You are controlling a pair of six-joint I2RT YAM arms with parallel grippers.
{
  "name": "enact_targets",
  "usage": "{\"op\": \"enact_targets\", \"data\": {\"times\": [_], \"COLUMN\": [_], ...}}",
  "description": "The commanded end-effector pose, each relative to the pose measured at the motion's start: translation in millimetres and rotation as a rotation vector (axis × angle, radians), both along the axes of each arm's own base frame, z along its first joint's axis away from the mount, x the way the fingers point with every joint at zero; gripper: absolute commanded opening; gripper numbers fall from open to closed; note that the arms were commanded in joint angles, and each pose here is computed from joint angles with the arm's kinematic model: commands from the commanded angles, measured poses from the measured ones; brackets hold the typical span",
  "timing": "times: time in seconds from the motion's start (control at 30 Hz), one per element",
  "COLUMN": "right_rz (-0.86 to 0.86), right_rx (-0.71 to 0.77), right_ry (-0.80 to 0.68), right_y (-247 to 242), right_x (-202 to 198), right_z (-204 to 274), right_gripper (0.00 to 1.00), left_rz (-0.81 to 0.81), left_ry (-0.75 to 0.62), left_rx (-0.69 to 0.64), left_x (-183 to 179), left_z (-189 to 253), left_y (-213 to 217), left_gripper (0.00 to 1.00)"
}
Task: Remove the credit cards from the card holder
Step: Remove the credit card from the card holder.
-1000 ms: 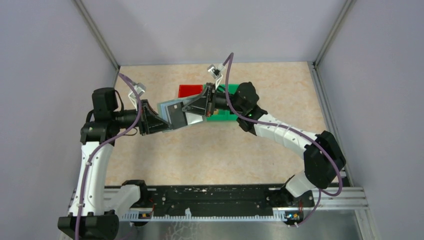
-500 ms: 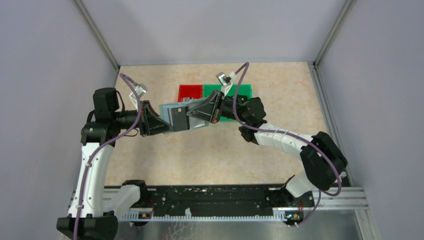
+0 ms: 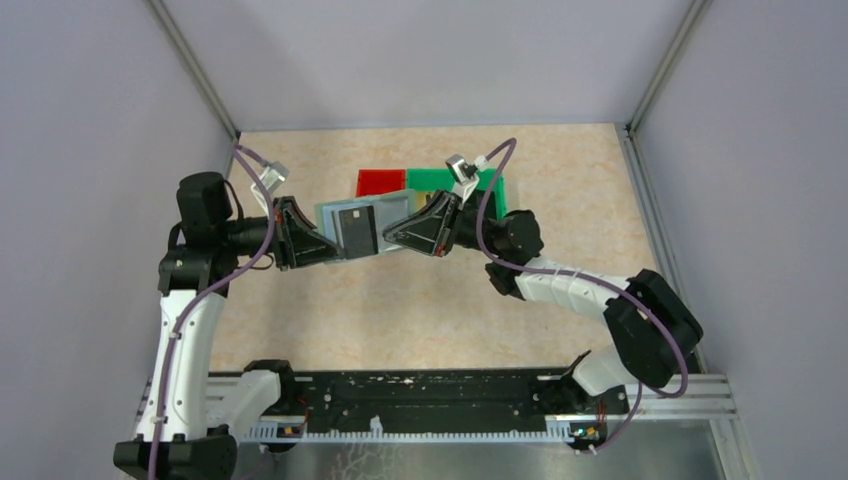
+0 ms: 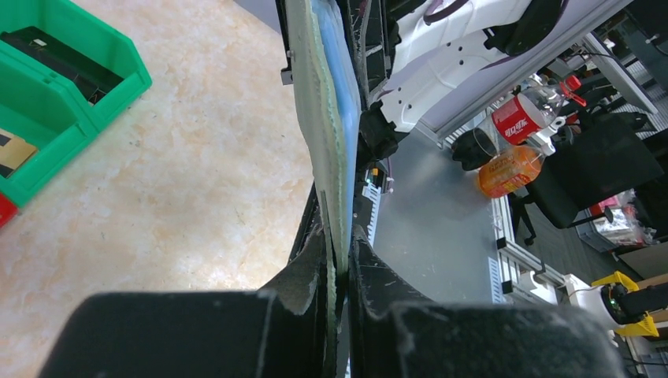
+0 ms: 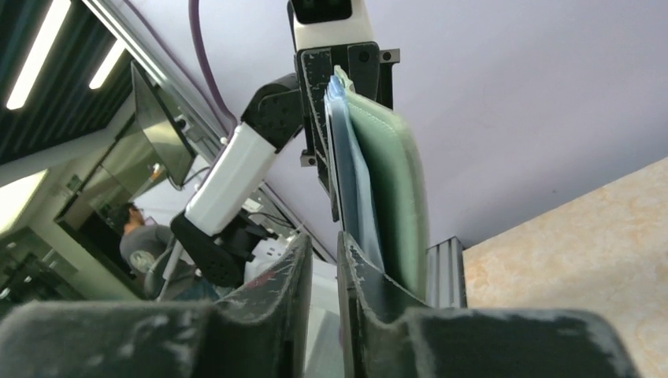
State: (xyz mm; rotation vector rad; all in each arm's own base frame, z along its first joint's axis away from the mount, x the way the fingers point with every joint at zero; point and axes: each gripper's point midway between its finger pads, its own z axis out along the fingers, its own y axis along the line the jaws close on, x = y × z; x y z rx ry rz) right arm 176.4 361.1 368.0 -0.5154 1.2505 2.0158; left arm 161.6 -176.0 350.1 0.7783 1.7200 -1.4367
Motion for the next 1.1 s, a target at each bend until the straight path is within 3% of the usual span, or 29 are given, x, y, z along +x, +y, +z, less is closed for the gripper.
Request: {"op": "enact_targets", "data": {"times": [0.0,0.1,0.4,0.63,0.77,1.07], "right_rz": [-0.007,-0.046,-0.099,-0.058,-0.004,0.134], "right_rx": [0.051,0.009,-0.124,-0.138,-0.118,-0.114], "right_ry": [-0.126,-0.136,-0.192,-0.215,-0.217,-0.265], "right_y": [-4.9,1.1,21.3,28.0,29.6,12.2], "right_x": [-15.1,-6.4,3.6,-5.7,-12.5,-29.9], "right_z": [36.7,37.7,34.2,29.6,32.5,43.6], "right_gripper": [0.27,0.36,0.35,0.24,0.00,0.00], "left_rz": [-0.034,-0.047,-0.047,-0.055,-0.060,-0.064], "left_ry": [-0.049,-0.049,-0.057,-0.058,-0.061,-0.065], "left_rx": [-0.024,-0.029,-0.026,-0.030,-0.032,-0.025], "left_x": [-6.8,-9.6,-10.1,-11.7,-13.3,-13.3], "left_z": [13.1,13.6,12.1,13.9,15.9,14.7], "left_y": [-0.8,-1.1,-0.9,-1.2,-1.3,-0.9], "left_gripper": [0.00,0.00,0.00,0.00,0.00,0.00]}}
